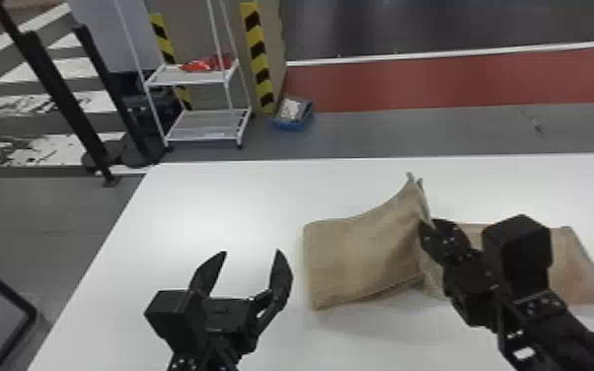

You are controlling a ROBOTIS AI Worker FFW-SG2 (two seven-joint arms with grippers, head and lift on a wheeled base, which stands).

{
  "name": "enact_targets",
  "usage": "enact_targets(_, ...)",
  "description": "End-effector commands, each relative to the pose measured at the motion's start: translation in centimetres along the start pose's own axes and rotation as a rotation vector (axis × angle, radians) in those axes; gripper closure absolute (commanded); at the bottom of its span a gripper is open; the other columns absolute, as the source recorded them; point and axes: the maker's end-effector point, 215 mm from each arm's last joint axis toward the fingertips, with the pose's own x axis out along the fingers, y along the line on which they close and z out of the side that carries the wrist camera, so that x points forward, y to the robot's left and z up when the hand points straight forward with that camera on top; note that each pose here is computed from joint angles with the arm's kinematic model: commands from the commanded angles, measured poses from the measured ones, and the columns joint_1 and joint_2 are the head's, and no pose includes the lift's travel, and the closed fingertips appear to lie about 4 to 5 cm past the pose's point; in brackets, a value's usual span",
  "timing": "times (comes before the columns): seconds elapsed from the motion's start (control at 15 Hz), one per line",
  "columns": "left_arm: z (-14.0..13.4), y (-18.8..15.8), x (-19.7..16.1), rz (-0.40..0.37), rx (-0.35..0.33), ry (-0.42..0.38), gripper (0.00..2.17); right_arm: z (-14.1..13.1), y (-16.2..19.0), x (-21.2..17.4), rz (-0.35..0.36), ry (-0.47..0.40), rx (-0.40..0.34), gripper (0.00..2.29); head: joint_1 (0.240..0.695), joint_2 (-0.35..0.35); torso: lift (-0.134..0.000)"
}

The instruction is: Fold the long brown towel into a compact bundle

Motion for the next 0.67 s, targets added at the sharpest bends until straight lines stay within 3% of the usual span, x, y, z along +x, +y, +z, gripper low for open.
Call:
enact_targets(0.0,0.0,0.8,-0.1,0.007,0.002,0.001,0.06,0.9,-3.2,-1.6,-0.045,-0.023,0.048,1.48,0.695,0.165,-0.119)
enact_targets(0.2,-0.1,1.7,0.0,0.01,-0.003,0.002,0.06,-2.8,-3.6,-1.7,-0.05,0.042,0.073,1.48,0.695,0.122,-0.119)
enact_targets(0.47,-0.3,1.8,0.0,0.007,-0.003,0.005,0.06,1.4,-10.2,-4.8,-0.141,-0.068,0.154,1.48,0.695,0.102,-0.119)
enact_targets(0.6,-0.6,1.8,-0.1,0.006,-0.003,0.011,0.06,0.3,-12.3,-5.3,-0.181,-0.052,0.184,1.48,0.695,0.071,-0.119)
